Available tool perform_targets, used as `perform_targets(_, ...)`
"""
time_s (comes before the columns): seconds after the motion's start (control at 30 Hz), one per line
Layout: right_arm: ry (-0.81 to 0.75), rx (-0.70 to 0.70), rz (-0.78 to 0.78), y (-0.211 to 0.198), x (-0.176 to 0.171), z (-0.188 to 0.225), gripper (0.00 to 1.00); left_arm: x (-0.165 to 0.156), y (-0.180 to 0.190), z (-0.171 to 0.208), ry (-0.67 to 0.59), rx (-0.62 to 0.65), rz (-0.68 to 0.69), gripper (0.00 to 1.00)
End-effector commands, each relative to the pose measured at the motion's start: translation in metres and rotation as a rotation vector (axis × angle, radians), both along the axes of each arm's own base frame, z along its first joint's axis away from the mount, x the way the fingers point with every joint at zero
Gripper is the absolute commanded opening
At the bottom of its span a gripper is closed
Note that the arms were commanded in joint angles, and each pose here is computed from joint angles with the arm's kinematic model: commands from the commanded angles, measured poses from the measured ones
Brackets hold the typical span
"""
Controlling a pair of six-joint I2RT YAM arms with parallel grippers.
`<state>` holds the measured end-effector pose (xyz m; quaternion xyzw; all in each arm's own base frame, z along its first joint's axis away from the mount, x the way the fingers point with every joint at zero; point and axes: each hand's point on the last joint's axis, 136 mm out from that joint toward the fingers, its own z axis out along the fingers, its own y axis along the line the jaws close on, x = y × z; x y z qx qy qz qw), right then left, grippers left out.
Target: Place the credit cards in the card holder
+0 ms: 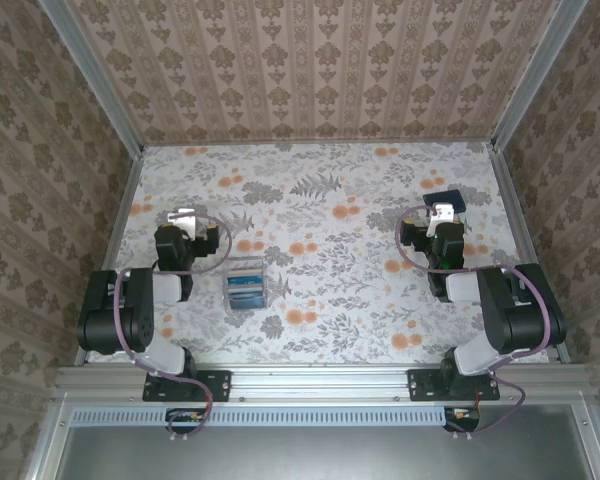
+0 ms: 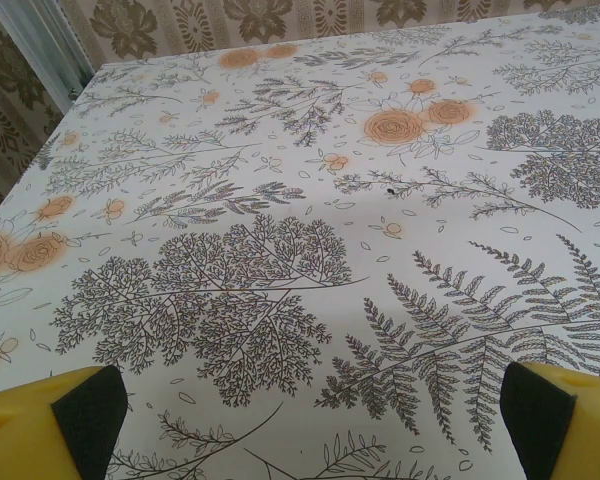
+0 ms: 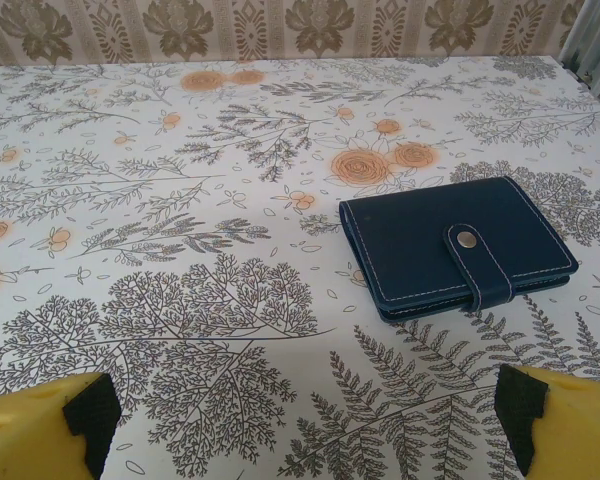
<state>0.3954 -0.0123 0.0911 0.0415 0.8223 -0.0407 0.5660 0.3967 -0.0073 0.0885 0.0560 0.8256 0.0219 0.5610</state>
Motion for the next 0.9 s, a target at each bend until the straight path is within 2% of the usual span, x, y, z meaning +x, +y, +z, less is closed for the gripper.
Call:
perform_targets(0.0,-0.027,0.005,-0.007,0.0,0.003,0.008,1.0,0.003,-0.001,0.006,-0.012,-0.019,-0.004,1.0)
perform_targets(0.53,-0.026,0.007,-0.006,0.001,0.003,0.008,1.0,0.003,-0.001,0.005,-0.011,-0.021,-0.006,1.0)
perform_targets(0.77,-0.028,0.019,-0.007,-0.001,0.002,0.009,1.0,0.003,0.007,0.006,-0.015,-0.029,0.039,1.0)
perform_targets(0.87,-0.057,0.031,-0.112,-0.019,-0.005,0.017,1.0,-0.001,0.025,0.012,-0.036,-0.014,0.159,1.0)
